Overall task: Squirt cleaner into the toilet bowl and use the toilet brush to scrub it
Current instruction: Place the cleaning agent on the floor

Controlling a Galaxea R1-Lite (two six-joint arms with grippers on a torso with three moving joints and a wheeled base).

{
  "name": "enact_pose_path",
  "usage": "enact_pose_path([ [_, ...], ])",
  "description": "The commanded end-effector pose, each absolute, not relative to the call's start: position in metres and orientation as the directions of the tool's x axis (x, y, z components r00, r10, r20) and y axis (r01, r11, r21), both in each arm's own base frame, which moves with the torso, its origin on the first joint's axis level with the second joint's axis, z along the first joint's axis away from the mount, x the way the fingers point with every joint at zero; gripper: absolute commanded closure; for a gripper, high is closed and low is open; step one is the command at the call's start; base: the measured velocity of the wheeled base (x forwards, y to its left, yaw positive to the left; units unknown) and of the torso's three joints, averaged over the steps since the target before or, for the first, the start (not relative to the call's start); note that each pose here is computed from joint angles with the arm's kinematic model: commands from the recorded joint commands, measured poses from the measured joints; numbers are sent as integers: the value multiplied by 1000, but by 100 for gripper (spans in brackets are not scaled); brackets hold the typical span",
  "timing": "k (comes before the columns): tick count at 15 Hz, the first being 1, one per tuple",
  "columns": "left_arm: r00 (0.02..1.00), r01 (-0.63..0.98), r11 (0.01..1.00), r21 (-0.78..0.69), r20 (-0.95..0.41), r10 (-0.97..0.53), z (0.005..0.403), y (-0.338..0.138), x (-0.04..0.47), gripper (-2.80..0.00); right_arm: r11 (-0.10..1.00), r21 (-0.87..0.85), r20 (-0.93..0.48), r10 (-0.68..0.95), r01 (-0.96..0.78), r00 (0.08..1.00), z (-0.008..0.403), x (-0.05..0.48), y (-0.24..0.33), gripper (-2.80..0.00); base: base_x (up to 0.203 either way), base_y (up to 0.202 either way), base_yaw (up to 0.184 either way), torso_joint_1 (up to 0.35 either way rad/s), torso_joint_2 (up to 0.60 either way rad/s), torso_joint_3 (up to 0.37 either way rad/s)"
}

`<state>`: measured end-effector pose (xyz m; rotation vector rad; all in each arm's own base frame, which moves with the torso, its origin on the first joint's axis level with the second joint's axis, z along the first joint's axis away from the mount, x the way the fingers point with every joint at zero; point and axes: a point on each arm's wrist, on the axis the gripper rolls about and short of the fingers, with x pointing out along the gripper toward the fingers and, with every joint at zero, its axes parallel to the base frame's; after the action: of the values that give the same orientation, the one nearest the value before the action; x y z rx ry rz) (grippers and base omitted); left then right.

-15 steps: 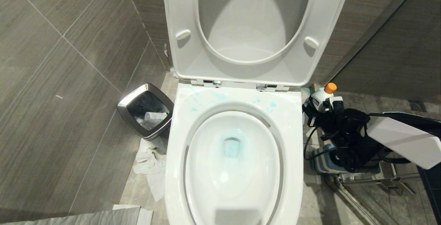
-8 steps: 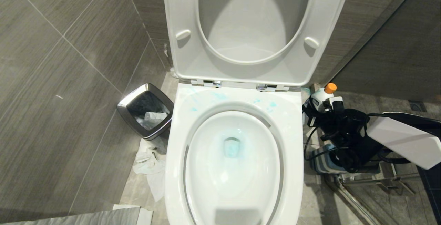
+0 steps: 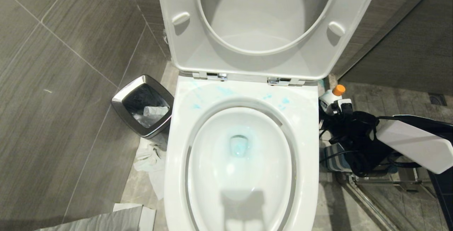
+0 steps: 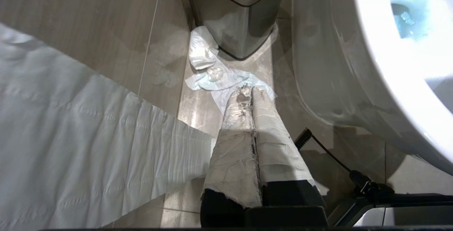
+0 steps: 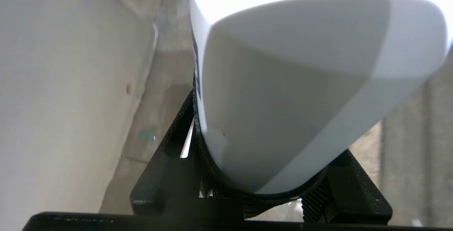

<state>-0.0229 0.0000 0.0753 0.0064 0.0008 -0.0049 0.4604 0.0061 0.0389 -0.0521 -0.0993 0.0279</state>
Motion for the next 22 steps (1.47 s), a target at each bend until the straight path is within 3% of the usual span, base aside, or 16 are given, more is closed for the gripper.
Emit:
enact_pose_path([
  [1,1000,5,1000,6,-3,-5,75,0,-23,0,998,-54,122,34,-27,992,44,462,7,0,0,0,0,0,5,-192],
  [8,1000,5,1000,6,-4,-5,75,0,-23,0,997,-73,237,56,-39,970,76,474,16,0,0,0,0,5,4,-95],
  [22,1000,6,1000,9,-5,-6,75,0,-23,0,995,-74,253,78,-61,964,79,475,27,0,0,0,0,2,2,-69],
])
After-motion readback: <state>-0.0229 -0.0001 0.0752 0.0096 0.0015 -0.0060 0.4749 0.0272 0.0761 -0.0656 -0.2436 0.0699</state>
